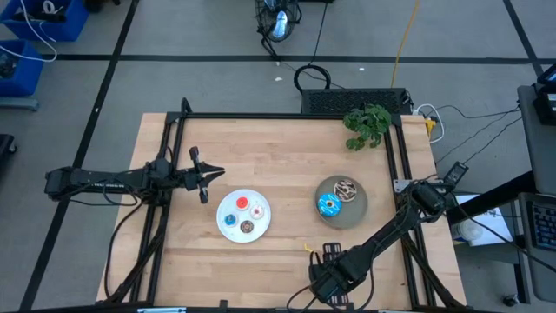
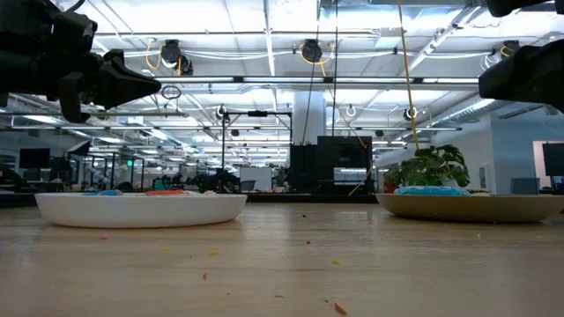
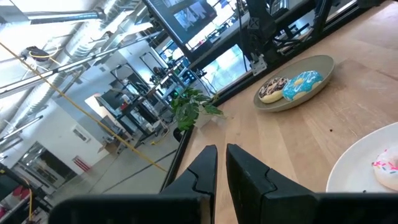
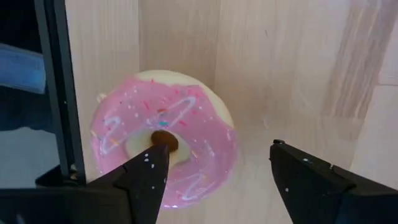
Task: Pick & Place donuts
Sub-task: Put the large pink donut on the gray plate
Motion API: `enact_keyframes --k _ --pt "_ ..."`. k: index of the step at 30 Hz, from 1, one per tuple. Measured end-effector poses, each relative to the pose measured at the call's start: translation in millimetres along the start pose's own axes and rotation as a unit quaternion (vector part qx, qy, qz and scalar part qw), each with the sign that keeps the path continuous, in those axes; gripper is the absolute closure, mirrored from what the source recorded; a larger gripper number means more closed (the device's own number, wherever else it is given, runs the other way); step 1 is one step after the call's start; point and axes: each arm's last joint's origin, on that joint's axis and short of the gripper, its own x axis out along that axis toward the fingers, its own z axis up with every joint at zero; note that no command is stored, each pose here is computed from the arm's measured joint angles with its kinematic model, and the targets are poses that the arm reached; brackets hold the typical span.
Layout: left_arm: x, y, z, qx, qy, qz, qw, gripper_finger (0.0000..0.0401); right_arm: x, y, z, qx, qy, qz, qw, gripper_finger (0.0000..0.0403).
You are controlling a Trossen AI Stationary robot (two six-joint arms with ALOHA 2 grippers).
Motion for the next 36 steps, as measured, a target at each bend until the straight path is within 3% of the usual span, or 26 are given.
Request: enact_keyframes --k 19,24,31,36 --pt "0.0 0.0 0.0 0.000 0.000 0.000 1.000 0.0359 25.7 -5.3 -8.1 -0.019 -0.014 0.030 0.999 0.0191" --pt "0.0 0.0 -0.1 0.000 0.000 0.000 1.000 0.0359 26.5 -5.9 -8.5 -0.031 -0.013 0.026 0.999 0.0241" --pt "0.0 0.0 0.0 0.000 0.000 0.000 1.000 0.0359 23.6 -17.4 -1.8 0.003 -0.011 0.025 1.000 0.0380" --pt "0.0 0.0 0.0 0.000 0.000 0.000 1.000 0.0359 -2.6 -29.7 1.8 0.020 -0.030 0.034 0.999 0.0378"
